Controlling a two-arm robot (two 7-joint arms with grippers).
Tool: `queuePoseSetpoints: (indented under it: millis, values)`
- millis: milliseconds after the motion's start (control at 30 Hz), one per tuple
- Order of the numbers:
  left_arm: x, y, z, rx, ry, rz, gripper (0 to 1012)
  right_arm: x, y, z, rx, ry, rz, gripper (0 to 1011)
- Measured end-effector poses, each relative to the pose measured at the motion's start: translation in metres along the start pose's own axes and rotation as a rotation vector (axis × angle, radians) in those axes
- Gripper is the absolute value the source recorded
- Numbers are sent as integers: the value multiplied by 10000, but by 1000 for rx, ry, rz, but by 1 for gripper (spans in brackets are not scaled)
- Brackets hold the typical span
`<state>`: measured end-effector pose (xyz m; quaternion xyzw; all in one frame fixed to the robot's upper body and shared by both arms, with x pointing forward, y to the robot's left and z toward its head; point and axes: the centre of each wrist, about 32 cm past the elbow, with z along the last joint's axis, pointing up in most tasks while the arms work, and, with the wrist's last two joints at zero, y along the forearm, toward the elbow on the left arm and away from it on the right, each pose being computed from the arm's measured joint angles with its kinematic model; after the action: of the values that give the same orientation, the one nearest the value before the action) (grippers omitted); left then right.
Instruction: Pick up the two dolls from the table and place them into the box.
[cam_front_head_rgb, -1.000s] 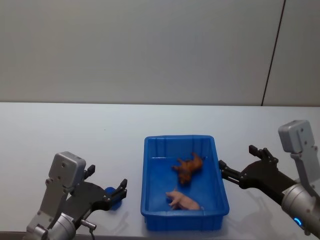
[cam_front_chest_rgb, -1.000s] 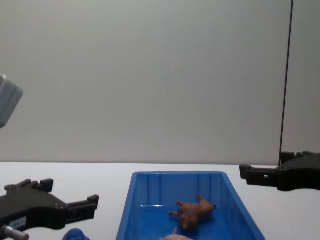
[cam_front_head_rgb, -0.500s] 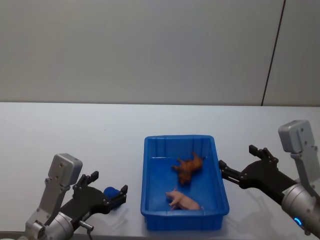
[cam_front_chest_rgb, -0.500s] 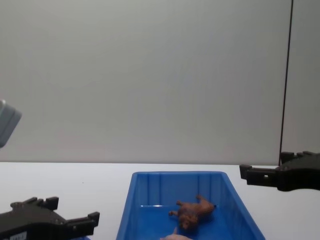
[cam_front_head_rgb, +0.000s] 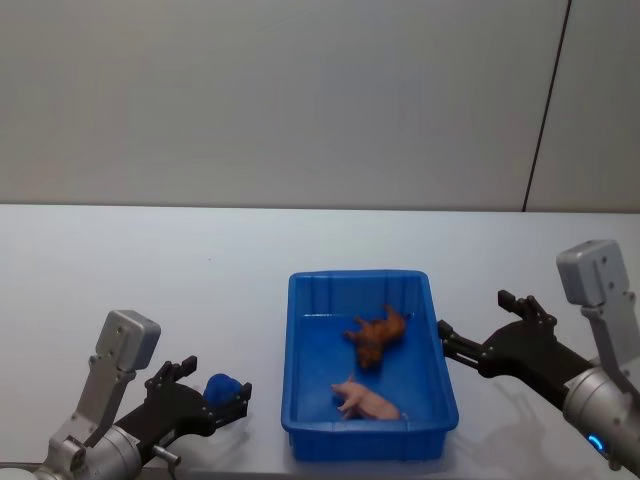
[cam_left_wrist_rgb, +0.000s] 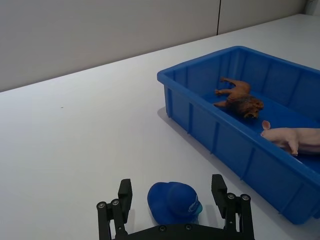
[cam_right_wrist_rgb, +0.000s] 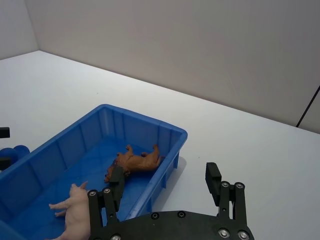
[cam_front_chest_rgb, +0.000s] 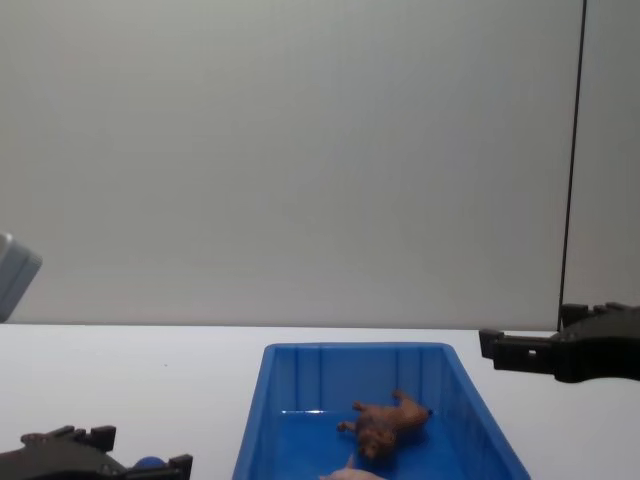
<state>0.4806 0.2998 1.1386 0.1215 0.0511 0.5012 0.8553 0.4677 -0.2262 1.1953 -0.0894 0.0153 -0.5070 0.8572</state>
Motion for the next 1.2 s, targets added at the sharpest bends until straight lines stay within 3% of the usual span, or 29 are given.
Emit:
queuePoseSetpoints:
  millis: [400,633,867,1200]
  values:
    - [135,-117,-36,41,0,-44,993,0,0,0,0,0,0,1001]
    - [200,-187,-39,67,-7,-86,861,0,0,0,0,0,0,1001]
    - [258,-253,-30,94,-10,-123,612,0,0,0,0,0,0,1001]
    - [314,-269,62,110,-36,-137,534,0,0,0,0,0,0,1001]
